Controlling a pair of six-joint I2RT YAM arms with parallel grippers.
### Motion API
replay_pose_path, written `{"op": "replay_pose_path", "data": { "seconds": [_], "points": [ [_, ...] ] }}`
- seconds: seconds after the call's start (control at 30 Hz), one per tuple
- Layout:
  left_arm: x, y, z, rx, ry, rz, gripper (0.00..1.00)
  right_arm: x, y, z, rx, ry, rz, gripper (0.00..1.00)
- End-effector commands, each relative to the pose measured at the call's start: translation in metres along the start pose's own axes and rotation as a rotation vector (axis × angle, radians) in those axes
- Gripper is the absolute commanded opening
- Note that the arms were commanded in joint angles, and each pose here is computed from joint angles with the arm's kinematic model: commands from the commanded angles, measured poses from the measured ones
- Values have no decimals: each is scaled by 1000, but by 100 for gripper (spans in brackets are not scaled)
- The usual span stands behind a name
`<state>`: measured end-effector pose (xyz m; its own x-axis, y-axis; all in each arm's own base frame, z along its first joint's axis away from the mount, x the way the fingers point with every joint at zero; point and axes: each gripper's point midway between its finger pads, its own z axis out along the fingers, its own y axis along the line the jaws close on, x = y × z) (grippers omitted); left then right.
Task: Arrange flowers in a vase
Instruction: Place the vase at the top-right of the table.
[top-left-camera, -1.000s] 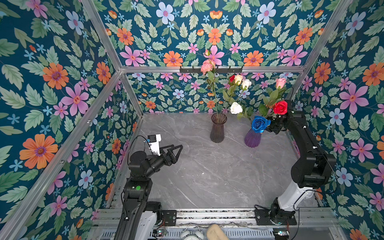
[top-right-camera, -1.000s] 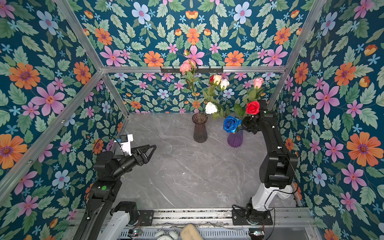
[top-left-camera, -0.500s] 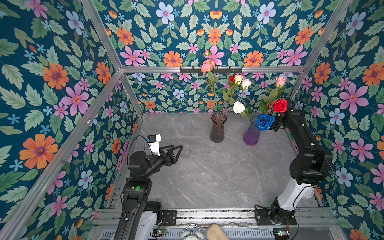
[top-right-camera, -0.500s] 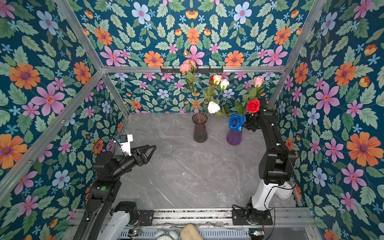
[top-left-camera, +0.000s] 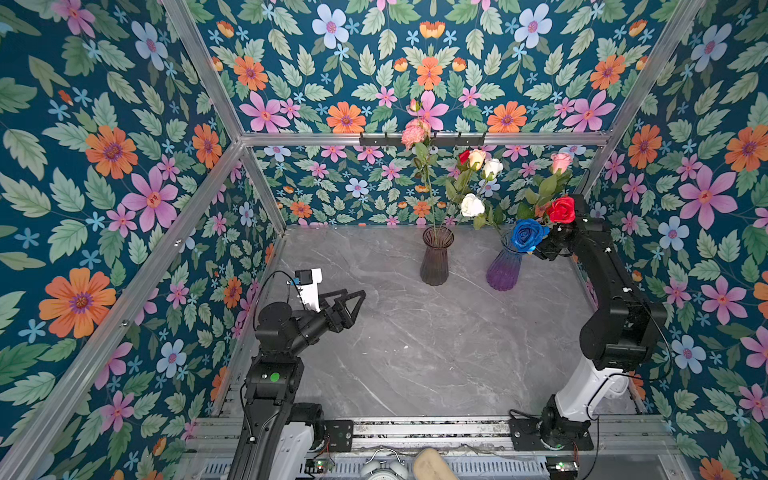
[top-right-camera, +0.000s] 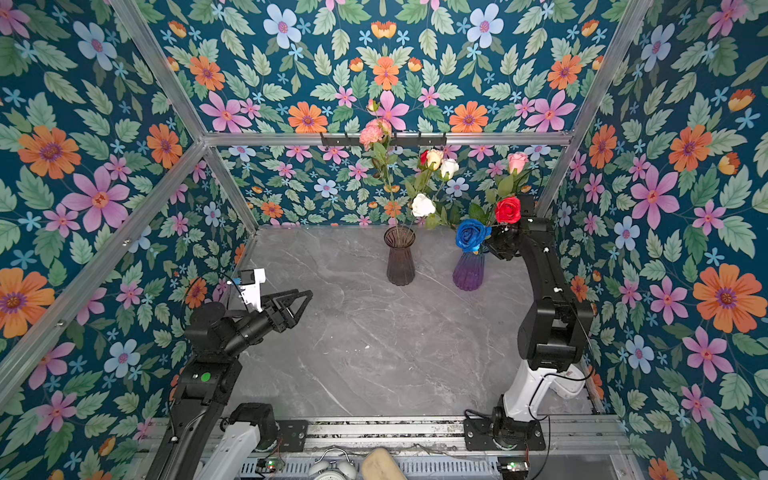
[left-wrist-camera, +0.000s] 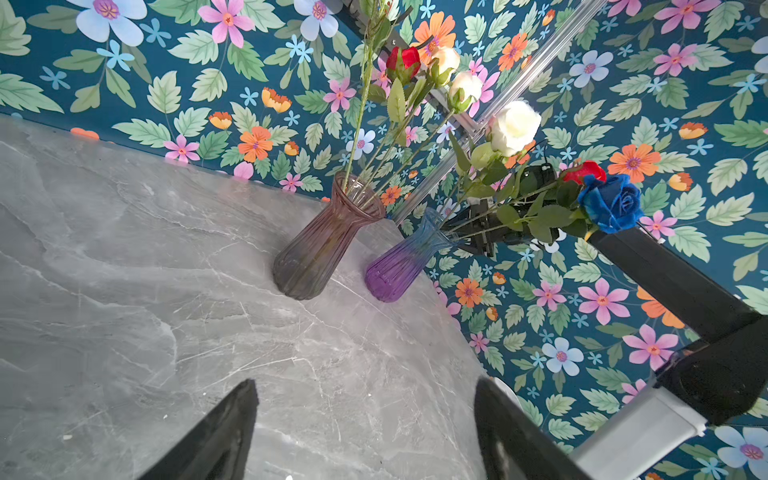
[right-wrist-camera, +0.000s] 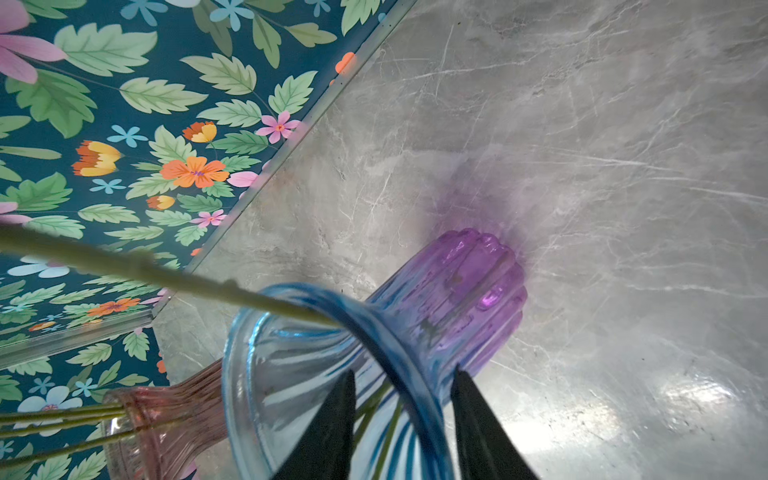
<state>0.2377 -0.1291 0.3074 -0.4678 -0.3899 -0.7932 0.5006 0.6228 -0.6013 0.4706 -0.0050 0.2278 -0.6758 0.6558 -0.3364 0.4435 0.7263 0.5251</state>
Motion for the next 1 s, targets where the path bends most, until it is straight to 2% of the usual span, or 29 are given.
{"op": "replay_pose_path", "data": {
  "seconds": [0.0, 0.23, 0.53, 0.6, 0.7, 0.77, 0.97],
  "points": [
    [-3, -3, -1, 8, -8, 15, 84, -3, 11, -14, -50, -20, -1, 47],
    [-5, -6, -3, 10, -11, 17, 84, -8, 14, -35, -92, -51, 17, 65],
    [-6, -8, -4, 16, -16, 12, 84, -13, 7, -55, -109, -85, 34, 66],
    [-6, -9, -5, 15, -18, 14, 84, -13, 8, -71, -125, -115, 35, 66],
    [-8, -10, -6, 11, -20, 18, 84, -14, -3, -78, -127, -135, 75, 67],
    [-8, -9, -6, 5, -20, 18, 84, -14, -15, -82, -140, -144, 125, 74],
    [-9, -10, -7, 1, -21, 20, 86, -14, -50, -105, -149, -223, 237, 76]
  ]
}}
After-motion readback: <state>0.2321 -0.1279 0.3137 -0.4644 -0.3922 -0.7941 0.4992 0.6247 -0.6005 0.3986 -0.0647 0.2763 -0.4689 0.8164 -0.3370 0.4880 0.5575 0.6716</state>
